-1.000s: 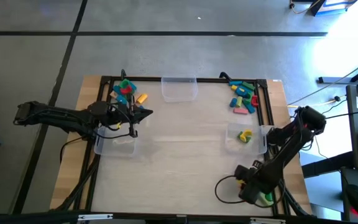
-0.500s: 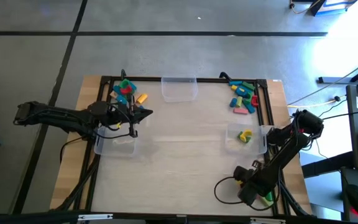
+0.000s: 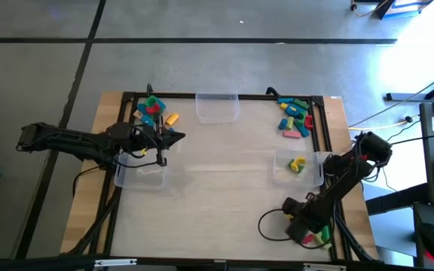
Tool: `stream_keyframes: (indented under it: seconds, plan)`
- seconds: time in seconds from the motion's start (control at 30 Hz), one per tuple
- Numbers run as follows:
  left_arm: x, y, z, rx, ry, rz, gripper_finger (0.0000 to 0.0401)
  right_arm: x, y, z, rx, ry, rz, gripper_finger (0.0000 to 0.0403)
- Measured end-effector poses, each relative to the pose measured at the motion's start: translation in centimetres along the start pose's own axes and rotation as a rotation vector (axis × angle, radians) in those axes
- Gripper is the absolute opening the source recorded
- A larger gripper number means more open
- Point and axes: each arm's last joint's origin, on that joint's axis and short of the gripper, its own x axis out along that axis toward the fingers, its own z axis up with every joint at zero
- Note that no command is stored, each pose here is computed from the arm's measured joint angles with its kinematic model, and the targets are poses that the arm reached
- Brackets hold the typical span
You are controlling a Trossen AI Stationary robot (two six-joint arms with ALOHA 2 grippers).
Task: Sort blocks by size
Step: Put the orange arch block into the bottom right transparent bin
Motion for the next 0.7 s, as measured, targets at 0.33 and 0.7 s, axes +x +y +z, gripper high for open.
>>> stream_keyframes:
  seconds: [0.33, 0.7]
  plan:
    - [0.0, 0.0, 0.0, 0.0, -0.001, 0.0, 0.0004, -0.3, -0.3, 0.4, -0.019, 0.059, 0.011, 0.0059]
    - [0.0, 0.0, 0.0, 0.0, -0.001, 0.0, 0.0004, -3.0, -0.2, 0.2, -0.023, -0.002, 0.063, 0.0062]
